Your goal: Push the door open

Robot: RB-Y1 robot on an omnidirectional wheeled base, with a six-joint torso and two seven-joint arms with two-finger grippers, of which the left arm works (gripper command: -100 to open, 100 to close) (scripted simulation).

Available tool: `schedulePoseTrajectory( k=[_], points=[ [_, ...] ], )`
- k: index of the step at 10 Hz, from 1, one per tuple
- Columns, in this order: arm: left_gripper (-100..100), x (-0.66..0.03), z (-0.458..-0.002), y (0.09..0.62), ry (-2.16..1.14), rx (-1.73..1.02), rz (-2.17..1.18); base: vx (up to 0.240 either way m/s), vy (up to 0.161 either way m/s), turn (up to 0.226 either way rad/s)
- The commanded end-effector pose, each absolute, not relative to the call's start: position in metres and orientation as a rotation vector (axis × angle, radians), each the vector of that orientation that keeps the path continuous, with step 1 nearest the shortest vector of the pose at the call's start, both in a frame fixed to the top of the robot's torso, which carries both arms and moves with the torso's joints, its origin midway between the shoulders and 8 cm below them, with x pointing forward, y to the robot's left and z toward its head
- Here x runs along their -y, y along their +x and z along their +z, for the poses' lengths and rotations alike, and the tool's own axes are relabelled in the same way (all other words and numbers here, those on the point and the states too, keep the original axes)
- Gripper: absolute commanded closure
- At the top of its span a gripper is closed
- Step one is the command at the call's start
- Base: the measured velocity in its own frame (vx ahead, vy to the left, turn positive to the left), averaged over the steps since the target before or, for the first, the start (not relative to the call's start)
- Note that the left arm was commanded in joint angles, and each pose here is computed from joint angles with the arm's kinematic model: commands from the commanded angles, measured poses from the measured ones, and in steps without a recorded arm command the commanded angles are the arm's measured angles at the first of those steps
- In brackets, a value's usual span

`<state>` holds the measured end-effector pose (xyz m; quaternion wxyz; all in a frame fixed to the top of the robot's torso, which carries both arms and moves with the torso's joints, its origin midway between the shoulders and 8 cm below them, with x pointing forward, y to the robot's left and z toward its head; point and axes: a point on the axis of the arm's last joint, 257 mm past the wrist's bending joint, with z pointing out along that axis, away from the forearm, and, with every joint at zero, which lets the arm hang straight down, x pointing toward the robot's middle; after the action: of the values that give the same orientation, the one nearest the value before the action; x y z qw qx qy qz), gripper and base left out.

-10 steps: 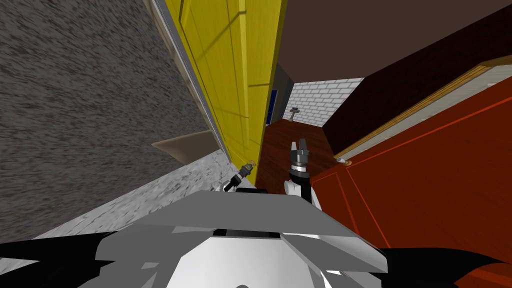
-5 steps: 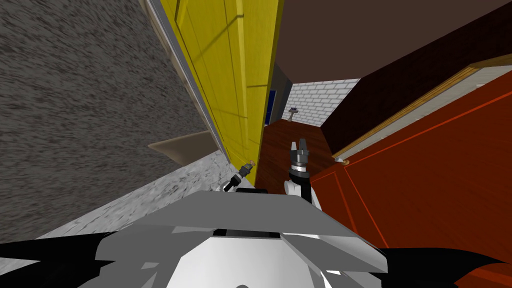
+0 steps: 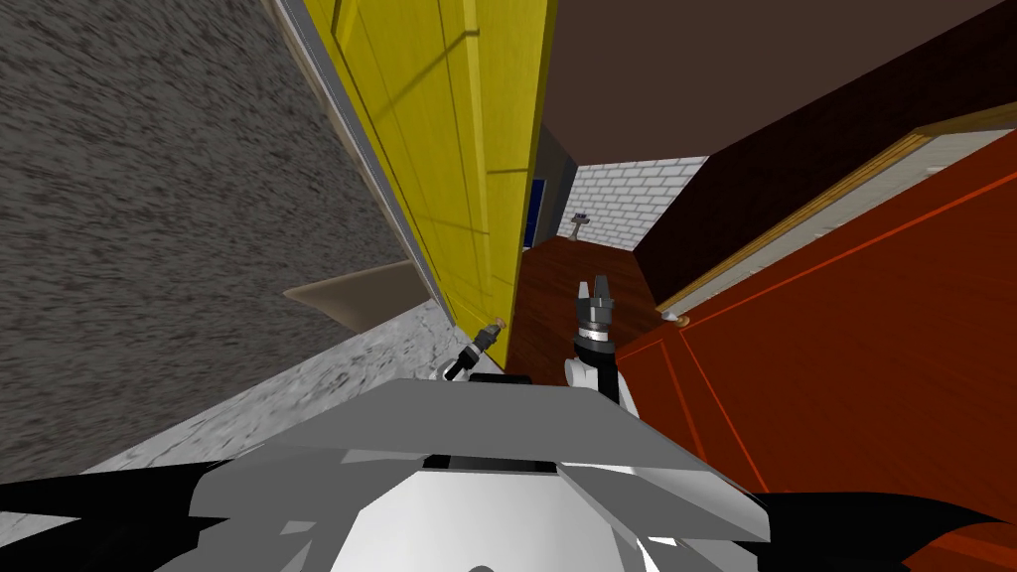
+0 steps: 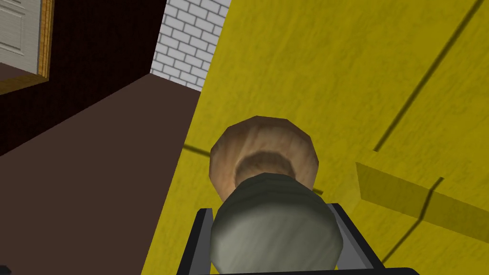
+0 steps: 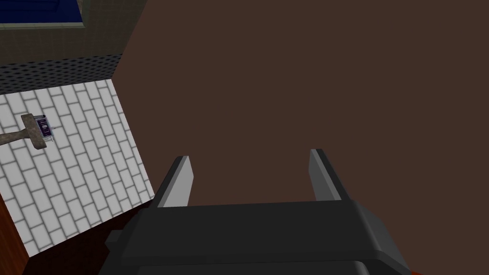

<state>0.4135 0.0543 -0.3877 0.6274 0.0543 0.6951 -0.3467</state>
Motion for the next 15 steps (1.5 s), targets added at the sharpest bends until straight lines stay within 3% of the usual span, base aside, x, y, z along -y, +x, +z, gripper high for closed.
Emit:
schedulePoseTrajectory(
  k=[1, 15],
  points=[
    [100, -0.057, -0.383, 0.417, 0.086, -1.588, -0.821, 0.024, -0.021, -0.015],
    [100, -0.085, -0.377, 0.433, -0.368, -1.568, -1.074, 0.03, -0.024, -0.034]
  ],
)
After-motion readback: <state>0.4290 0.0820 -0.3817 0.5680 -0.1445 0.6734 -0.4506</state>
